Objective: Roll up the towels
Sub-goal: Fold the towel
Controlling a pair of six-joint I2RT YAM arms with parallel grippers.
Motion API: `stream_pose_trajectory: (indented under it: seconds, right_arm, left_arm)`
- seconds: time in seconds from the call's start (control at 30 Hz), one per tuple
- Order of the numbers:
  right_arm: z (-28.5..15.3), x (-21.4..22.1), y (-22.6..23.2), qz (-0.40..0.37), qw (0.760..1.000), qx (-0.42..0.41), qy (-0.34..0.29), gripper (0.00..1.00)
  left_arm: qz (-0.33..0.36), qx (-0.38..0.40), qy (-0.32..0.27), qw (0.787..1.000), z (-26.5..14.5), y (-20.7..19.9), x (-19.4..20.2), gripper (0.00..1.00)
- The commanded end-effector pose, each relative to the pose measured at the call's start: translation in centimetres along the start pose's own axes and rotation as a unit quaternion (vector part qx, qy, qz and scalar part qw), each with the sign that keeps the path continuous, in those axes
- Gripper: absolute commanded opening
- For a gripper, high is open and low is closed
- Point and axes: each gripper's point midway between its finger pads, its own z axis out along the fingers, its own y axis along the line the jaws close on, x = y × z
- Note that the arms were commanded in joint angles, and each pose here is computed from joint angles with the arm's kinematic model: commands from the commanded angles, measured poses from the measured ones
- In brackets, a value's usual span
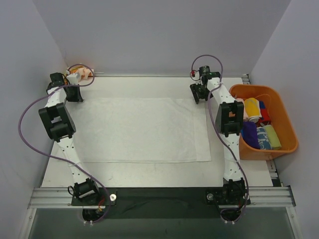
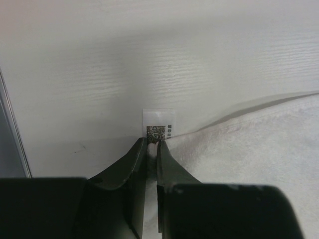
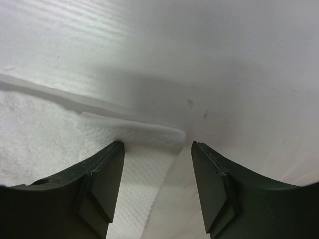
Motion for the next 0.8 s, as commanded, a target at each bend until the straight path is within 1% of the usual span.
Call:
stream_pose_trajectory:
  seconds: [0.0, 0.1, 0.23, 0.37, 0.47, 0.53, 0.6, 0.67, 0.7, 0.73, 0.77]
  right_arm:
    - [-2.3, -2.5, -2.8, 0.057, 0.996, 0.044, -0.051, 0.57]
    - [-1.4, -2.7, -3.0, 0.083, 0.995, 0.026, -0.056, 0.58]
    - [-0.2, -2.2, -1.9, 0.091, 0.995, -0.013, -0.049, 0.61]
    - [1.0, -0.6, -0.6, 0.080, 0.995, -0.046, -0.020, 0.57]
    - [1.0, 0.0, 0.5, 0.071, 0.994, -0.079, -0.010, 0.55]
    - [1.0, 0.4, 1.4, 0.051, 0.994, -0.101, -0.002, 0.55]
    - [1.5, 1.3, 1.9, 0.036, 0.994, -0.104, 0.017, 0.54]
    - [2.0, 2.1, 2.3, 0.027, 0.994, -0.103, 0.034, 0.47]
    - [2.1, 2.3, 2.2, 0.025, 0.994, -0.099, 0.038, 0.42]
    - [2.2, 2.5, 2.2, 0.026, 0.994, -0.101, 0.041, 0.34]
    - [2.1, 2.6, 2.1, 0.028, 0.993, -0.104, 0.041, 0.30]
  left_arm:
    - [0.004, 0.017, -0.004, 1.000, -1.8, -0.9, -0.9, 0.16]
    - [0.004, 0.016, -0.001, 1.000, -1.8, -0.8, -0.6, 0.16]
    - [0.006, 0.015, -0.002, 1.000, -1.8, -0.7, -0.8, 0.16]
    - [0.006, 0.015, -0.003, 1.000, -1.9, -0.7, -1.0, 0.16]
    - [0.008, 0.013, -0.002, 1.000, -2.0, -0.6, -0.9, 0.16]
    - [0.007, 0.014, 0.001, 1.000, -1.8, -0.7, -0.8, 0.16]
    - [0.004, 0.014, 0.004, 1.000, -1.7, -0.6, -0.5, 0.16]
    - [0.002, 0.017, 0.005, 1.000, -1.6, -0.7, -0.4, 0.16]
    - [0.001, 0.017, 0.006, 1.000, -1.5, -0.7, -0.4, 0.16]
    - [-0.001, 0.016, 0.006, 1.000, -1.5, -0.7, -0.3, 0.16]
    - [-0.001, 0.017, 0.007, 1.000, -1.5, -0.6, -0.2, 0.16]
